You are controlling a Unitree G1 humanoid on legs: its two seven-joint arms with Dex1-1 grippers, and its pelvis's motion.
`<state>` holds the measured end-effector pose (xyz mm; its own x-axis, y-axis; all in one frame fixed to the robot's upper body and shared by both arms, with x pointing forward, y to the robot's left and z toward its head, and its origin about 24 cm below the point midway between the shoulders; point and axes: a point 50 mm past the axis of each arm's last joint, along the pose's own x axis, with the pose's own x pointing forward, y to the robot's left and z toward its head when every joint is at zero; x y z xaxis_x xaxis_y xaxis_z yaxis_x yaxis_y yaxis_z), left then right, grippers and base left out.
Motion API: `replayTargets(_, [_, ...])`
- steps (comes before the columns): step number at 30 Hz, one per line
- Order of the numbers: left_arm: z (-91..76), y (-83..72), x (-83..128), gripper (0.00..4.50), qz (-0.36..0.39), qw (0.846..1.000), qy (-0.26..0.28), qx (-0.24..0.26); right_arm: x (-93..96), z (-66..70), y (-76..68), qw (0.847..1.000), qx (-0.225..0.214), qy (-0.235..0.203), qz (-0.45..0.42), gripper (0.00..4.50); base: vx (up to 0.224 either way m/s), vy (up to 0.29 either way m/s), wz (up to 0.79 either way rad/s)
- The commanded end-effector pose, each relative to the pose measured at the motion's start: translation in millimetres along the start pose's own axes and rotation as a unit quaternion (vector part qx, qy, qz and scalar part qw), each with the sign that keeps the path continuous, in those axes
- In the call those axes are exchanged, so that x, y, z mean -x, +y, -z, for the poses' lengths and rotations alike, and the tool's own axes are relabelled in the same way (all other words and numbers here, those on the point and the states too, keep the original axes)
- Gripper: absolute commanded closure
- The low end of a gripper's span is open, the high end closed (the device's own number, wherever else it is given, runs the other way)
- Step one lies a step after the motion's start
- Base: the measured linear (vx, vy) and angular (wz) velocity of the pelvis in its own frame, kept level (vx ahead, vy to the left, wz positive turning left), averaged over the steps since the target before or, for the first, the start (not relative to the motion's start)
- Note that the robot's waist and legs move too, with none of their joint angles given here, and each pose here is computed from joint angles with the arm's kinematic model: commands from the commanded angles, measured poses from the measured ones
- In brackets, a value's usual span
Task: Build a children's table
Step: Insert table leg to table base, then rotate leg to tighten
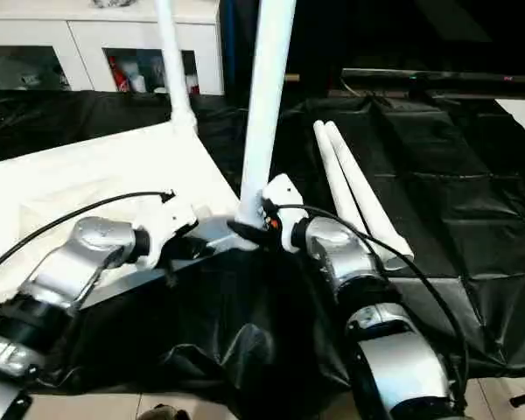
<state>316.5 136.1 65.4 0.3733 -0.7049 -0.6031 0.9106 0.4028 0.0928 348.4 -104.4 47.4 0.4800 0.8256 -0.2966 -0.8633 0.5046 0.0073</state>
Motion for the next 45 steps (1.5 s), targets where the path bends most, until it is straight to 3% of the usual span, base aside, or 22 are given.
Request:
replayTargets(1, [-11.9, -5.4, 1.3, 4.5, 0.027, 0.999, -0.023, -0.031, 1.6, 15.3, 6.0, 0.999, -0.016, 0.036, -0.025, 1.76, 0.0, 0.0, 0.0])
replayTargets(10, [-3.8, -17.7, 11.6, 4.5, 0.108, 0.993, -0.008, -0.052, 12.5, 29.7, 12.0, 0.989, -0.001, 0.109, -0.098, 1.76, 0.0, 0.0, 0.0])
replayTargets(24, [1.5, -24.0, 20.1, 4.5, 0.16, 0.985, -0.004, -0.064, 17.9, 37.3, 17.3, 0.985, -0.002, 0.112, -0.128, 1.76, 0.0, 0.0, 0.0])
replayTargets(29, [-2.3, -17.5, 14.4, 4.5, 0.121, 0.991, -0.018, -0.051, 12.1, 38.0, 16.0, 0.992, -0.007, 0.095, -0.081, 1.77, 0.0, 0.0, 0.0])
replayTargets(35, [-15.0, -3.3, 1.8, 4.5, 0.045, 0.998, -0.036, -0.016, -5.2, 40.5, 13.9, 0.995, -0.057, 0.073, 0.044, 1.77, 0.0, 0.0, 0.0])
replayTargets(38, [-29.2, 1.7, -8.3, 4.5, 0.007, 0.999, -0.05, 0.015, -19.9, 40.9, 16.2, 0.986, -0.084, 0.077, 0.119, 1.77, 0.0, 0.0, 0.0])
replayTargets(40, [-38.6, 3.5, -17.6, 4.5, -0.017, 0.998, -0.052, 0.037, -30.7, 39.5, 18.2, 0.973, -0.127, 0.076, 0.176, 1.77, 0.0, 0.0, 0.0])
replayTargets(45, [-50.8, 3.1, -42.0, 4.5, -0.072, 0.995, -0.038, 0.056, -51.1, 34.5, 29.2, 0.948, -0.19, 0.076, 0.244, 1.78, 0.0, 0.0, 0.0])
